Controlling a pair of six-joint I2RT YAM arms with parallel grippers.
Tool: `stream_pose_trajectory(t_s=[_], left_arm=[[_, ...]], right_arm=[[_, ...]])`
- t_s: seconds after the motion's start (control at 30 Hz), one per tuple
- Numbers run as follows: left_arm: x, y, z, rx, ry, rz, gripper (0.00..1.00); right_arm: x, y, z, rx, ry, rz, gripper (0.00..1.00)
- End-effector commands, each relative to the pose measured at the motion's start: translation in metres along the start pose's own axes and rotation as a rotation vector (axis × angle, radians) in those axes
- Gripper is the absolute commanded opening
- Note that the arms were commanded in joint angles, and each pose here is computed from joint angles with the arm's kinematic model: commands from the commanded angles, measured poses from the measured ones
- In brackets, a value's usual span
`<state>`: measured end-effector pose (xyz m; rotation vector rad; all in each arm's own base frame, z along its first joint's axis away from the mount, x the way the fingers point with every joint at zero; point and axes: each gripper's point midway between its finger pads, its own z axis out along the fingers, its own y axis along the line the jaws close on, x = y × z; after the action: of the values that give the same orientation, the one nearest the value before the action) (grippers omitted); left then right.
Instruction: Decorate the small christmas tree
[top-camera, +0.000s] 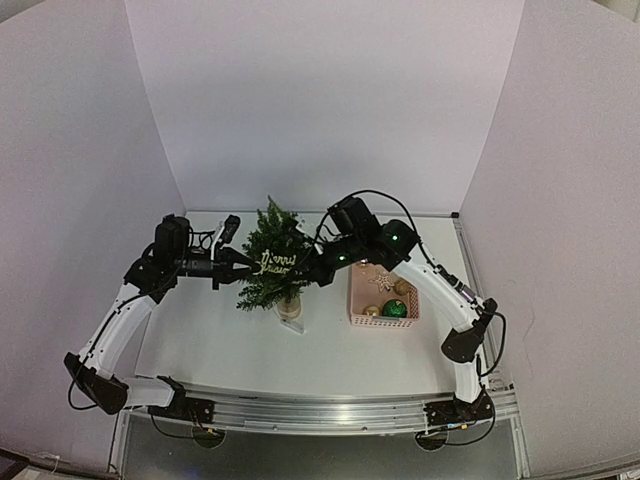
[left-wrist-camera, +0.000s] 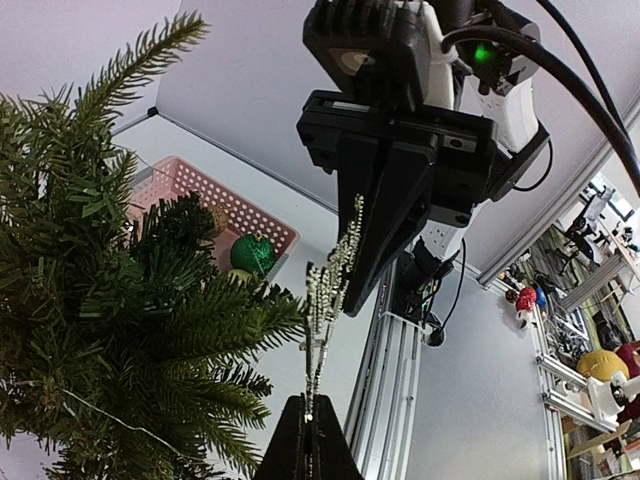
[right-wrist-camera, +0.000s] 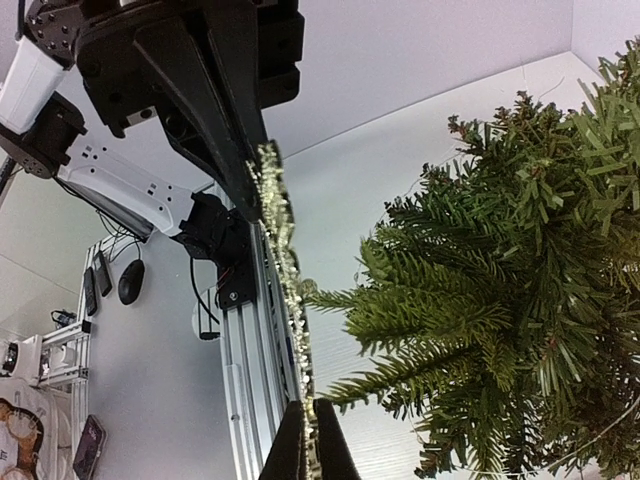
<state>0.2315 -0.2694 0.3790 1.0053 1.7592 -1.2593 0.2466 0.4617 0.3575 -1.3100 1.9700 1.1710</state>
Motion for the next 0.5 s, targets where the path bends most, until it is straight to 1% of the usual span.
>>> stream_pose_trajectory(t_s=[0.0,0.07,0.1,0.13,0.2,0.27,0.33,0.47], left_arm=[[-0.015,0.005,0.0,-0.038,-0.031,-0.028,0.0],[-0.016,0.005,0.0,-0.039,-0.037,-0.046,0.0],[-0.017,0.004,-0.001,-0.036,-0.043,-0.047,0.0],[-0.019,0.002,-0.002,-0.031,-0.049,-0.042,0.0],[-0.019,0.001,-0.003,-0.035,-0.056,-0.035,0.0],[-0.019,0.004,-0.003,-0.049,-0.059,-0.035,0.0],[-0.02,0.007,-0.002,-0.06,-0.061,-0.039,0.0],[-0.019,0.01,-0.001,-0.069,-0.064,-0.056,0.0]], right_arm=[[-0.001,-0.01,-0.002,0.017,-0.004,0.054,0.07],[-0.002,-0.012,-0.003,0.034,-0.008,0.071,0.22],[-0.001,-0.013,-0.004,0.039,-0.007,0.073,0.27],[0.0,-0.014,-0.004,0.043,-0.005,0.076,0.3],[0.002,-0.014,-0.005,0.047,0.0,0.082,0.33],[0.004,-0.015,-0.005,0.055,0.003,0.09,0.32],[0.004,-0.016,-0.006,0.064,0.002,0.094,0.26],[0.005,-0.022,-0.005,0.086,0.003,0.117,0.04]])
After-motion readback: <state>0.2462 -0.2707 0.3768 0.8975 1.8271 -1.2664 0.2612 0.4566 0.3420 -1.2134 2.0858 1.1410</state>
